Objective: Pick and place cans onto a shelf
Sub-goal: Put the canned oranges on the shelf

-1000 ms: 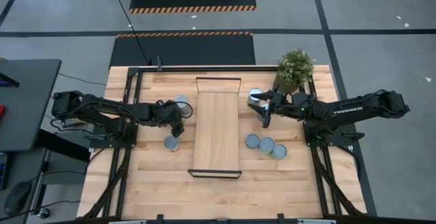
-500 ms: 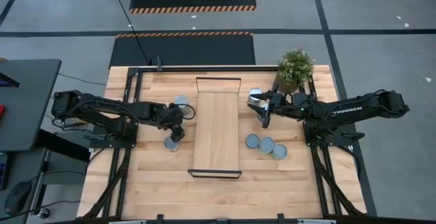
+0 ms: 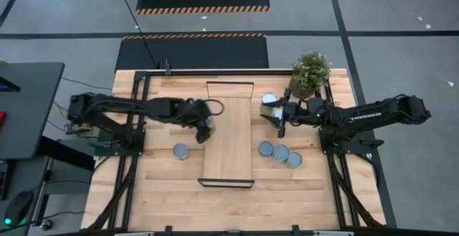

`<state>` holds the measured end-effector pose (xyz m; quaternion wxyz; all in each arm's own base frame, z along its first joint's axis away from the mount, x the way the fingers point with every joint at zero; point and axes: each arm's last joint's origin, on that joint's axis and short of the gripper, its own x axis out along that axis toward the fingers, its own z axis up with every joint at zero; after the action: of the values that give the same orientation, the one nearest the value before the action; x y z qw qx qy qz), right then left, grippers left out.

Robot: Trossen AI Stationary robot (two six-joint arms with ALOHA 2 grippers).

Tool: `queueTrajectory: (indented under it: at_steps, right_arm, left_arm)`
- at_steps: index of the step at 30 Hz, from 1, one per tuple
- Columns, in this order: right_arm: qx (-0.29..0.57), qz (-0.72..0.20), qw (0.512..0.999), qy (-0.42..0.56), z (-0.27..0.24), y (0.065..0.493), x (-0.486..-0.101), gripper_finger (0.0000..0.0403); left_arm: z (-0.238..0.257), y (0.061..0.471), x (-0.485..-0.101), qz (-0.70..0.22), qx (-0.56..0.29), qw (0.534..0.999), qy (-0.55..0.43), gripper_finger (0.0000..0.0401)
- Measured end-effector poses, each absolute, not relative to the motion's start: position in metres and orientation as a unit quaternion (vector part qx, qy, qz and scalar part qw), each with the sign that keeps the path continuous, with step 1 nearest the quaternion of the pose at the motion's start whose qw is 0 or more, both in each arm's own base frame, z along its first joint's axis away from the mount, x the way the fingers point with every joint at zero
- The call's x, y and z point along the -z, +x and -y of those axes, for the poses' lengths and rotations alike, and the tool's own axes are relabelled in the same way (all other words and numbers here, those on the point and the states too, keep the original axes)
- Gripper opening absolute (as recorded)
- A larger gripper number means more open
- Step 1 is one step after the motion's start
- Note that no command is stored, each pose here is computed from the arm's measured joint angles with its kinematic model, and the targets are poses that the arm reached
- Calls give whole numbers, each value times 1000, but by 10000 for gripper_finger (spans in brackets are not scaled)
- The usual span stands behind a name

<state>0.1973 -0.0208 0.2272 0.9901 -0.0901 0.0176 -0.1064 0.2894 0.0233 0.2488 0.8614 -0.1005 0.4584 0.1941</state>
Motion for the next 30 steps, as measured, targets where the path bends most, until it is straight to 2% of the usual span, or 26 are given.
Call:
queueTrajectory:
  at_steps: [8, 15, 24, 30]
  right_arm:
    - [126, -61, 983, -118, 22, 196, -220, 201]
    - [174, -66, 972, -143, 25, 193, -223, 201]
    - [187, -86, 967, -152, 28, 192, -220, 201]
    - [182, -89, 964, -171, 28, 192, -220, 201]
  left_arm:
    - [-55, 357, -244, -484, -141, 863, -32, 329]
    - [-85, 395, -233, -497, -116, 859, 33, 329]
    - [-105, 419, -228, -469, -93, 877, 46, 330]
    - [-101, 422, -216, -485, -75, 870, 55, 335]
